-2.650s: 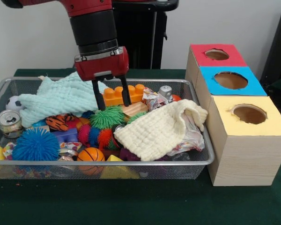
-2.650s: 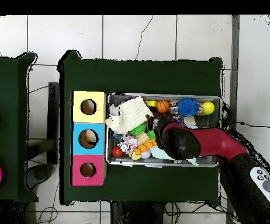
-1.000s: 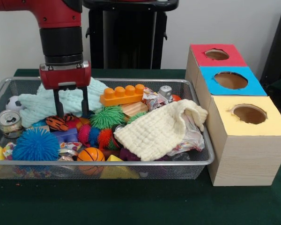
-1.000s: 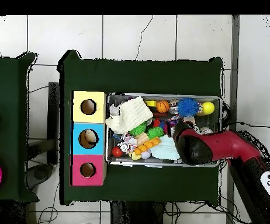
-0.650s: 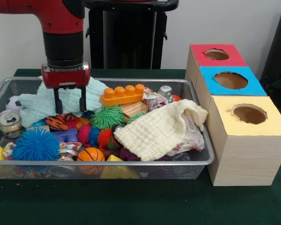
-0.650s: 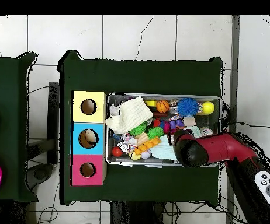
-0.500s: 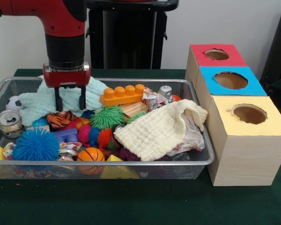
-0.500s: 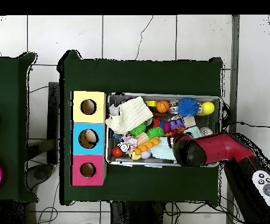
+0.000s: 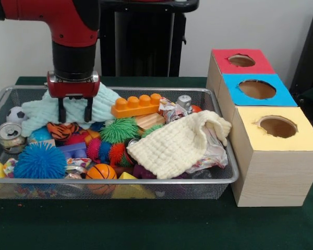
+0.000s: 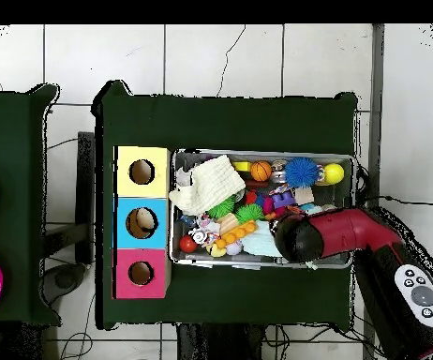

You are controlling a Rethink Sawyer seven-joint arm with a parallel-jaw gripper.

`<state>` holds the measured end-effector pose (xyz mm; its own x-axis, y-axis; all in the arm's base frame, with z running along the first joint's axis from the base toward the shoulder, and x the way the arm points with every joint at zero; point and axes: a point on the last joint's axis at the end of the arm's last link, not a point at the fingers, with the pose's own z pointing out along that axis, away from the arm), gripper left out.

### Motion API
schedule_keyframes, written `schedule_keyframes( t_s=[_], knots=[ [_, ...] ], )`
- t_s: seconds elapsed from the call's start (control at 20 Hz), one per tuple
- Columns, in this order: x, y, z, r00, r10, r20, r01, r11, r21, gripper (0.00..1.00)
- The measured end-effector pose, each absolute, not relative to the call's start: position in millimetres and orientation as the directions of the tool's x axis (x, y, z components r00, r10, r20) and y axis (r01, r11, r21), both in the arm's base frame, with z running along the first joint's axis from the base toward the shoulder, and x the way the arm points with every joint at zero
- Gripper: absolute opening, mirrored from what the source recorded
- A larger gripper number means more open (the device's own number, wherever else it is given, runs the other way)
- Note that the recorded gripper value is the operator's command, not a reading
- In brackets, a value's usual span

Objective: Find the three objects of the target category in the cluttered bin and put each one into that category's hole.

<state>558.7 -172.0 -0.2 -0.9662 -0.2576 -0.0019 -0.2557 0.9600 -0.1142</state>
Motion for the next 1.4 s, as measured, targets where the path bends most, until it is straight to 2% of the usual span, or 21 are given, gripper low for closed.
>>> schedule_keyframes(
  t_s=[1.1, 1.35, 1.4],
  knots=[
    [559, -208, 22, -0.976, -0.22, -0.001, -0.216, 0.959, -0.185, 1.0],
    [559, -223, 21, -0.978, -0.201, -0.055, -0.188, 0.965, -0.182, 1.0],
    [561, -229, 19, -0.976, -0.195, -0.098, -0.176, 0.968, -0.178, 1.0]
  ],
)
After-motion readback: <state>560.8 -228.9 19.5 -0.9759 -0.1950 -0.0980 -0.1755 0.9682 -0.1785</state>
